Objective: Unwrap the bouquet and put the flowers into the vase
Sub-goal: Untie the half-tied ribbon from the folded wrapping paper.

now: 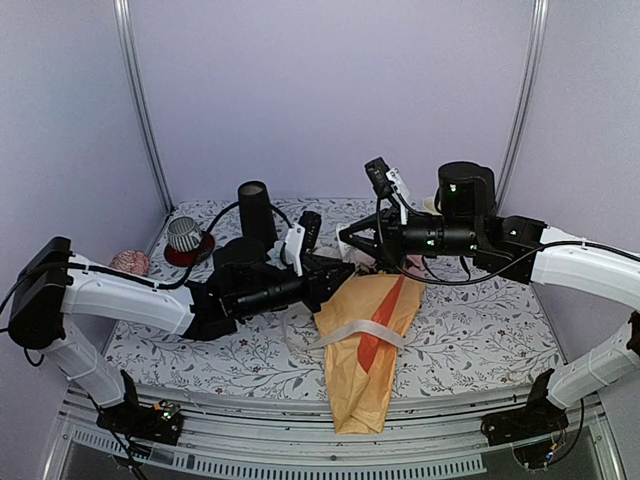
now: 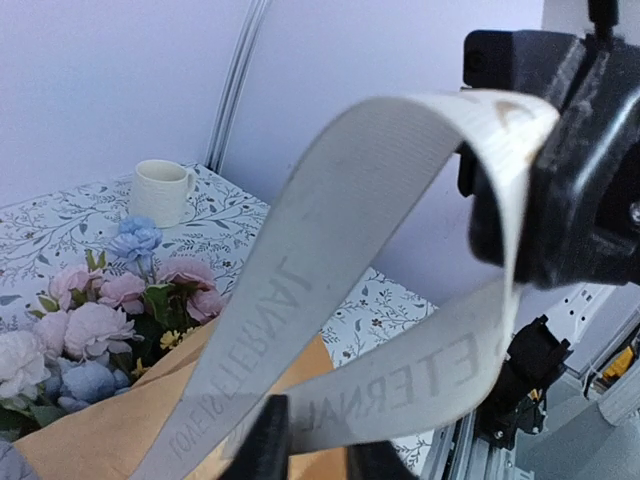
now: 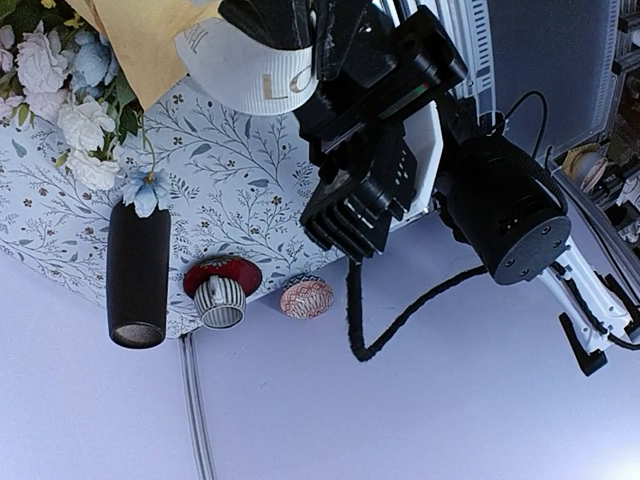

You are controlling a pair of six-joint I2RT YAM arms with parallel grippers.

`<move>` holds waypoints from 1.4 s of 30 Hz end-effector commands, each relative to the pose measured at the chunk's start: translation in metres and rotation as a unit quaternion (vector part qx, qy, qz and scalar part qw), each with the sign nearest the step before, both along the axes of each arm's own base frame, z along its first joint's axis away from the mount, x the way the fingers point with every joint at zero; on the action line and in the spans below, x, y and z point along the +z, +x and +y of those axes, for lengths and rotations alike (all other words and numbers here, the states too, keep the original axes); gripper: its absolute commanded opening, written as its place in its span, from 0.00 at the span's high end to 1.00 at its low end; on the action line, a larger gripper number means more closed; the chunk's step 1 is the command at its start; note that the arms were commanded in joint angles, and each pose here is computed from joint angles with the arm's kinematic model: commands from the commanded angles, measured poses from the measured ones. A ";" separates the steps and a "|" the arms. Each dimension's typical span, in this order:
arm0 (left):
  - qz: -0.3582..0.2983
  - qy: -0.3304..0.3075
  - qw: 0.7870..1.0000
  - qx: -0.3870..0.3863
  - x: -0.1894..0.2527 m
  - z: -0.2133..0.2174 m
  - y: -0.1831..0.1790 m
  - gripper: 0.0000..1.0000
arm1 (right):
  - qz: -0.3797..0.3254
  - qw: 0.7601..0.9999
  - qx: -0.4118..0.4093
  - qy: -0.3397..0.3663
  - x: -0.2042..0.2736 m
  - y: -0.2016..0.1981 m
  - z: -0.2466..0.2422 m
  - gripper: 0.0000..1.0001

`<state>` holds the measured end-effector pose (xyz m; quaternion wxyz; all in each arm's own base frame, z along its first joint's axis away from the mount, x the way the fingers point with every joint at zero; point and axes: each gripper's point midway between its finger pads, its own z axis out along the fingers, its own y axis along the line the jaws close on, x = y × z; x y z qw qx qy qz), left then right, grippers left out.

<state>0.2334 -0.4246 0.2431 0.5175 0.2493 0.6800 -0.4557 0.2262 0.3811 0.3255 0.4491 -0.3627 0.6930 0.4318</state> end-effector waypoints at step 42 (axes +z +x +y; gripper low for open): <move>0.069 0.043 0.948 0.307 0.036 0.280 0.092 1.00 | 0.100 0.952 0.044 -0.288 -0.150 -0.036 0.009 0.42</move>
